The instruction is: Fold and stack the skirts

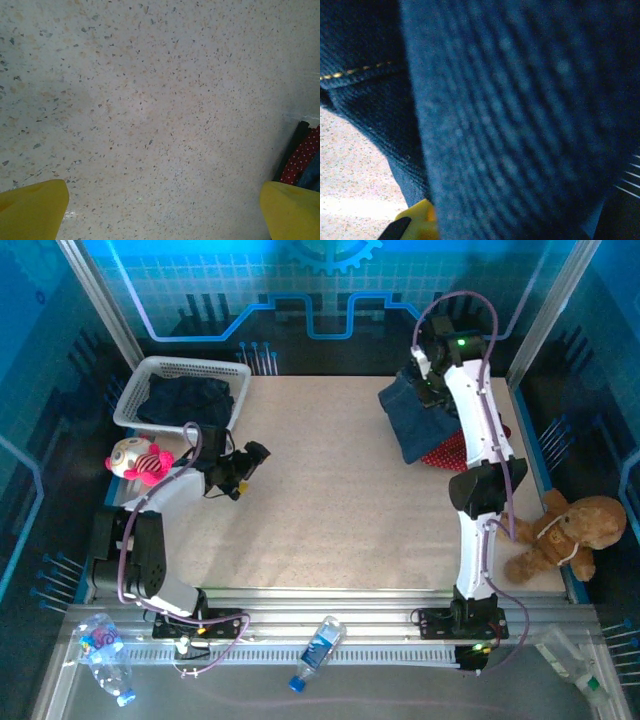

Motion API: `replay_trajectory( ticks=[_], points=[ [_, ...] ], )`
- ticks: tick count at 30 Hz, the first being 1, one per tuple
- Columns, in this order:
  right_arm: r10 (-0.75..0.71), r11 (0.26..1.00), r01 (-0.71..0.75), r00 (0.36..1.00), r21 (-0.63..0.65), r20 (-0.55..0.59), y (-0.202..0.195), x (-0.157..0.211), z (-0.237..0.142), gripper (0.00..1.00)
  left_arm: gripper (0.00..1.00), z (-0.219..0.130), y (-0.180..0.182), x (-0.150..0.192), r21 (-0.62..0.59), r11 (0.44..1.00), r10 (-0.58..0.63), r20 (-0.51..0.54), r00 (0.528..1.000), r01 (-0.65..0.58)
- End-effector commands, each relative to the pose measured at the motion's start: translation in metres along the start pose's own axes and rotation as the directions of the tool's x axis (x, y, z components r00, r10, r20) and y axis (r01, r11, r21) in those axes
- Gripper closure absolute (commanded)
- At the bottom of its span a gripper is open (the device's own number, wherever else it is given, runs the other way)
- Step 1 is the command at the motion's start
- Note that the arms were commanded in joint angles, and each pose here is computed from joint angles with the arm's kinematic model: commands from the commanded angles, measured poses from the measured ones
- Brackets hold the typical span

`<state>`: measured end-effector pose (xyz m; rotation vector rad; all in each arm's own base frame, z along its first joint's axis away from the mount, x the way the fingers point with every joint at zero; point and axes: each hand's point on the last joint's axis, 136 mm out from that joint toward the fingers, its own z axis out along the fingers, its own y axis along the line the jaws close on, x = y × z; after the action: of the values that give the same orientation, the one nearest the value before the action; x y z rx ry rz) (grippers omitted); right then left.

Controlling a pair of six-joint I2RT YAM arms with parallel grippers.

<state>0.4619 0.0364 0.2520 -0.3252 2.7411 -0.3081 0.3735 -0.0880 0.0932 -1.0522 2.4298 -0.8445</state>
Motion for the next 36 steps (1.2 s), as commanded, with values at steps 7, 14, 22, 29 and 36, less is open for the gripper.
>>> replay_trajectory(
  ticks=[7,14,22,29,36],
  points=[
    [0.148,0.98,-0.151,0.989,-0.131,-0.028,-0.08,0.023,0.059,1.0,0.01,0.003,-0.003,0.0,0.011,0.999,-0.032,-0.026,0.999,0.032],
    [0.248,0.928,-0.269,0.962,-0.256,-0.114,-0.097,0.048,0.169,0.96,0.01,0.004,0.004,0.001,-0.017,0.999,-0.036,-0.026,0.999,0.035],
    [0.178,0.969,-0.18,0.984,-0.169,-0.027,-0.117,0.035,0.177,0.84,0.01,0.002,0.005,0.0,-0.028,0.999,-0.025,-0.018,1.0,0.024],
    [0.127,0.968,-0.115,0.991,-0.223,0.042,-0.108,0.028,0.153,0.89,0.01,0.006,0.006,0.001,-0.026,0.999,-0.028,-0.025,0.999,0.027],
    [0.206,0.978,-0.208,0.975,0.013,0.084,-0.15,0.022,0.146,0.44,0.01,0.007,0.004,0.0,-0.021,1.0,-0.022,-0.027,0.999,0.021]
  ],
)
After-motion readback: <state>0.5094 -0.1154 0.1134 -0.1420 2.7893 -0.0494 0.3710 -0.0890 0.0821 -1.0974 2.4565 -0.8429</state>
